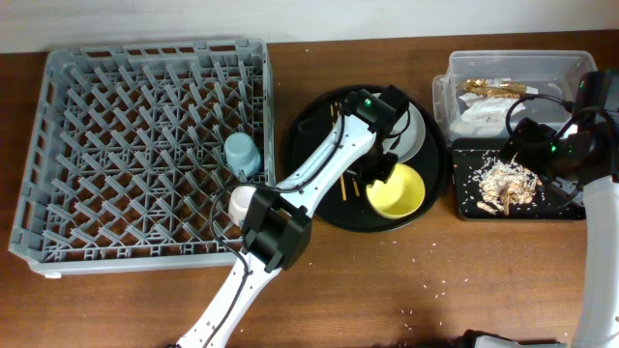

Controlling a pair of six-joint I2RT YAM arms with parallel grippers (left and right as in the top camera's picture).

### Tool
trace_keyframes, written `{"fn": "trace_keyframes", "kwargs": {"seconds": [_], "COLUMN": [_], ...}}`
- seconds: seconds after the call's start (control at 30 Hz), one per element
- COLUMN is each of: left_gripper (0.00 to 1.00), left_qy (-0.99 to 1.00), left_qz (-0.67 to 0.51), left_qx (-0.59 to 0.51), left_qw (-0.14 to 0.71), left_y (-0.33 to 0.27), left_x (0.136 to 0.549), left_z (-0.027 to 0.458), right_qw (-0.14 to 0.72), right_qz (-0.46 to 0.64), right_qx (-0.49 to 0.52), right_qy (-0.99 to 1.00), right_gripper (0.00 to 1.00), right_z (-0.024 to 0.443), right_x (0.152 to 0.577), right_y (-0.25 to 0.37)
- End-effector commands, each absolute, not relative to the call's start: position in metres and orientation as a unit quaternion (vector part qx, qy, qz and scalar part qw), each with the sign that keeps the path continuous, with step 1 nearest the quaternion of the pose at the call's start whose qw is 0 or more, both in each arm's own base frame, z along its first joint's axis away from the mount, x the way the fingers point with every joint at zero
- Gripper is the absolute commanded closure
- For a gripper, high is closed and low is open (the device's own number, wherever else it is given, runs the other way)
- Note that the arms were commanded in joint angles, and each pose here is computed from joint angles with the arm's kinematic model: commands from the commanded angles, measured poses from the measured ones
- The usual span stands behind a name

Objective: Sort waste into correct bins and load items into the dishwasher rack
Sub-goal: 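Lift the yellow bowl over the rack with left gripper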

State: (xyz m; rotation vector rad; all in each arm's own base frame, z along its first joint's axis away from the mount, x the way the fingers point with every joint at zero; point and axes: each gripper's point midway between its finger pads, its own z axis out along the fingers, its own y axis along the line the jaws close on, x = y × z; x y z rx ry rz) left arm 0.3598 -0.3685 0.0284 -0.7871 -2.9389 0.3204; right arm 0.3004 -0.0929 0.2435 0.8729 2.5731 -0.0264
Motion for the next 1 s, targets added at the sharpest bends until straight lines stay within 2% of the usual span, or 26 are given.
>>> {"fn": "trace_keyframes", "kwargs": {"seconds": [0.0, 0.13, 0.2, 0.37, 0.47, 0.53, 0.63, 0.73, 0.97], "left_gripper": [0.99, 0.99, 0.99, 0.99, 0.99, 0.99, 1.00, 1.00, 0.99], "left_qy": [-0.961, -0.953, -0.952, -0.904, -0.888, -0.866, -0.861, -0.868, -0.838], "left_qz": [0.121, 0.131, 0.010, -0.250, -0.275, -0.321, -0.340, -0.310, -0.239], "left_qx": [-0.248, -0.196, -0.114, 0.051, 0.114, 0.128, 0.060, 0.025, 0.009], "left_qw": [-0.018, -0.190, -0.283, -0.343, -0.351, -0.361, -0.375, -0.386, -0.490], "left_y": [-0.355, -0.296, -0.205, -0.030, 0.021, 0.038, 0.013, -0.008, -0.043], "left_x": [0.383, 0.438, 0.471, 0.493, 0.513, 0.509, 0.489, 0.447, 0.379], "left_z": [0.091, 0.213, 0.266, 0.321, 0.319, 0.334, 0.370, 0.402, 0.480], "right_qw": [0.210, 0.210, 0.210, 0.210, 0.210, 0.210, 0.210, 0.210, 0.210], "right_qz": [-0.018, -0.018, -0.018, -0.018, -0.018, -0.018, -0.018, -0.018, -0.018], "right_qx": [0.321, 0.321, 0.321, 0.321, 0.321, 0.321, 0.321, 0.321, 0.321], "right_qy": [0.923, 0.923, 0.923, 0.923, 0.923, 0.923, 0.923, 0.923, 0.923], "right_gripper": [0.01, 0.02, 0.01, 0.02, 0.02, 0.02, 0.01, 0.01, 0.02], "right_z": [0.243, 0.243, 0.243, 0.243, 0.243, 0.243, 0.243, 0.243, 0.243], "right_x": [0.299, 0.299, 0.299, 0.299, 0.299, 0.299, 0.299, 0.299, 0.299], "right_y": [-0.097, -0.097, -0.097, -0.097, -0.097, -0.097, -0.097, -0.097, -0.097]}}
